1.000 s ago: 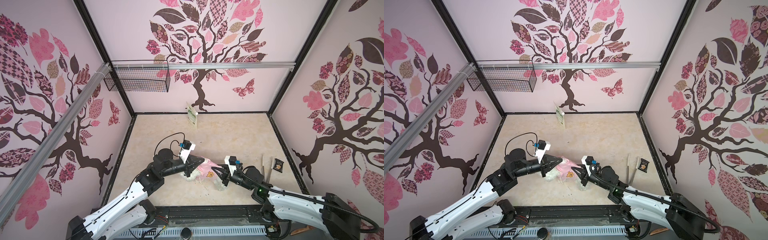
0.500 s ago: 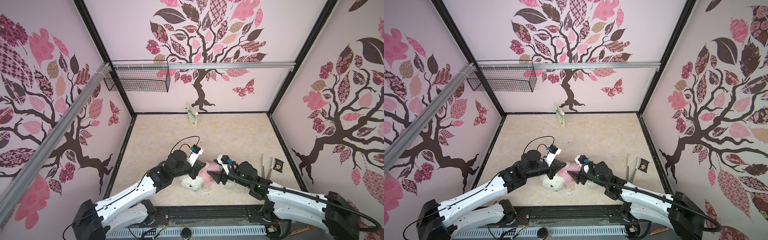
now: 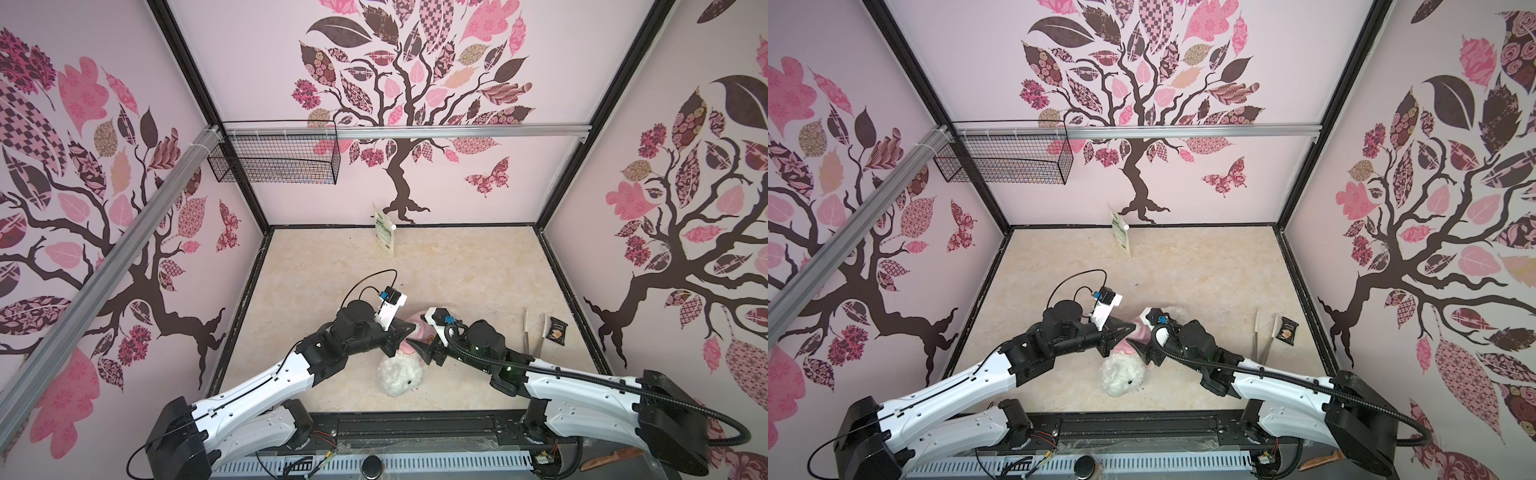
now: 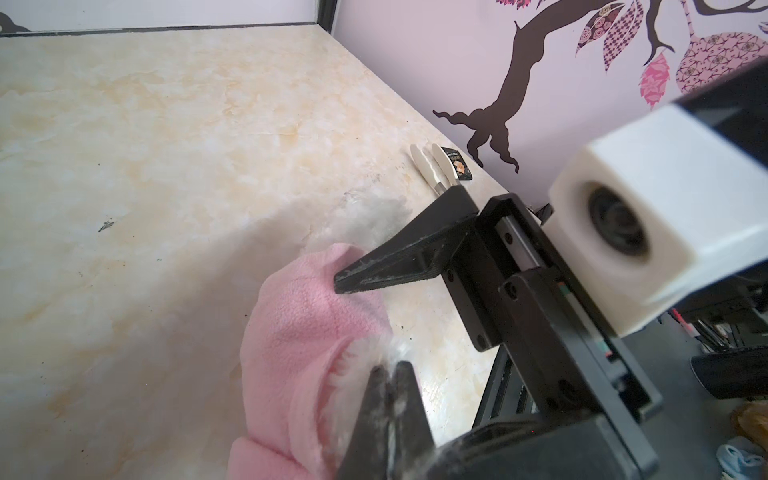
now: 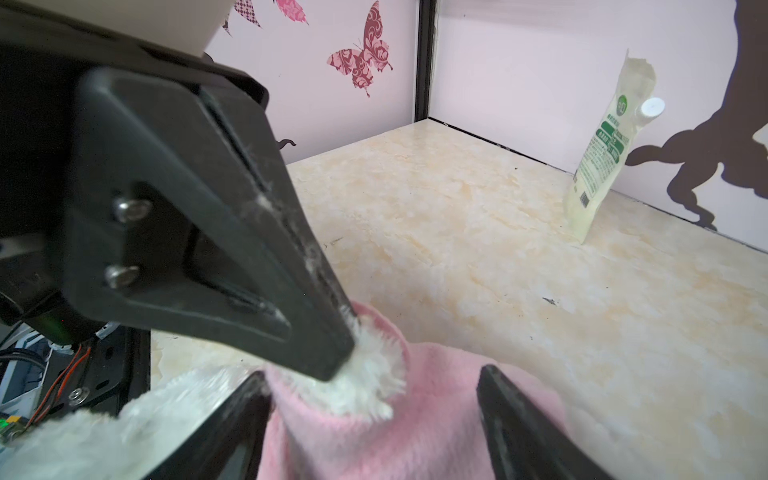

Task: Dress the teddy bear
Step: 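Lower the dressed bear onto the table with both grippers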

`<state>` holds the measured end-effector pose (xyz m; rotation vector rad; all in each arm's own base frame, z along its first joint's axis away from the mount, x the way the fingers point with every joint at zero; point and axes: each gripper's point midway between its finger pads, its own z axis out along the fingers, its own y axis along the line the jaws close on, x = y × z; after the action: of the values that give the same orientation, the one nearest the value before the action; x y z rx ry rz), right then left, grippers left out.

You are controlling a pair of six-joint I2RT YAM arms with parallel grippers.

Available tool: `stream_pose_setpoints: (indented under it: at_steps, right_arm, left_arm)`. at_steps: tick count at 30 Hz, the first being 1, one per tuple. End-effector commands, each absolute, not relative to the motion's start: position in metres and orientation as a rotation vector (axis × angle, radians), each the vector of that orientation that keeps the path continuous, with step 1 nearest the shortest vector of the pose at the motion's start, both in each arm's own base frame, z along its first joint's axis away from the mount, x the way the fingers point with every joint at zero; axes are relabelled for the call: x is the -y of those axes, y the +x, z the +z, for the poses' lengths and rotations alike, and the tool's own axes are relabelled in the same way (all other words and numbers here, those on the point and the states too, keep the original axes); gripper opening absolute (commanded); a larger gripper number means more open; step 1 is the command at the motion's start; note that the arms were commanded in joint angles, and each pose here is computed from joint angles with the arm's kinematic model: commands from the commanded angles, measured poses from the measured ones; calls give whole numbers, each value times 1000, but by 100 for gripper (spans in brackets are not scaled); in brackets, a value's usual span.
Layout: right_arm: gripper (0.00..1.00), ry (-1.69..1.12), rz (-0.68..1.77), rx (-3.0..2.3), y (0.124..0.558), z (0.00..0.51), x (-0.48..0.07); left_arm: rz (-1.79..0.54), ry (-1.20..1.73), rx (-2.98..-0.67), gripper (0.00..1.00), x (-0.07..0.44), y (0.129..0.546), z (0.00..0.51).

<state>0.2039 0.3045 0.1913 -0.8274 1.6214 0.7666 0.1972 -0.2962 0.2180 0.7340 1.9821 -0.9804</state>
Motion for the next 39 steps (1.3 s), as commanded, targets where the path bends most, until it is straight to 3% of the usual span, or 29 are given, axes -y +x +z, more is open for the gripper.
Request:
stream_pose_setpoints:
  at_steps: [1, 7, 12, 20, 27, 35, 39]
  right_arm:
    - [75, -784, 852, -1537, 206, 221, -320]
    - [57, -796, 844, -1617, 210, 187, -325]
    - [53, -765, 774, -1757, 210, 133, -307]
    - [64, -757, 805, -1821, 200, 108, -297]
    - [78, -718, 824, -1704, 205, 163, -300]
    - [84, -652, 815, -1644, 209, 205, -276]
    - [85, -557, 783, -1662, 221, 205, -249]
  left_arm:
    - [-1040, 737, -1902, 0, 304, 195, 239]
    - [-1072, 734, -1872, 0, 306, 193, 252]
    - [-1137, 665, -1789, 0, 302, 192, 287]
    - [-1146, 607, -1746, 0, 292, 204, 307]
    - [-1067, 594, -1870, 0, 289, 219, 254]
    - [-959, 461, -1942, 0, 279, 253, 221]
    - [-758, 347, -1944, 13, 257, 286, 214]
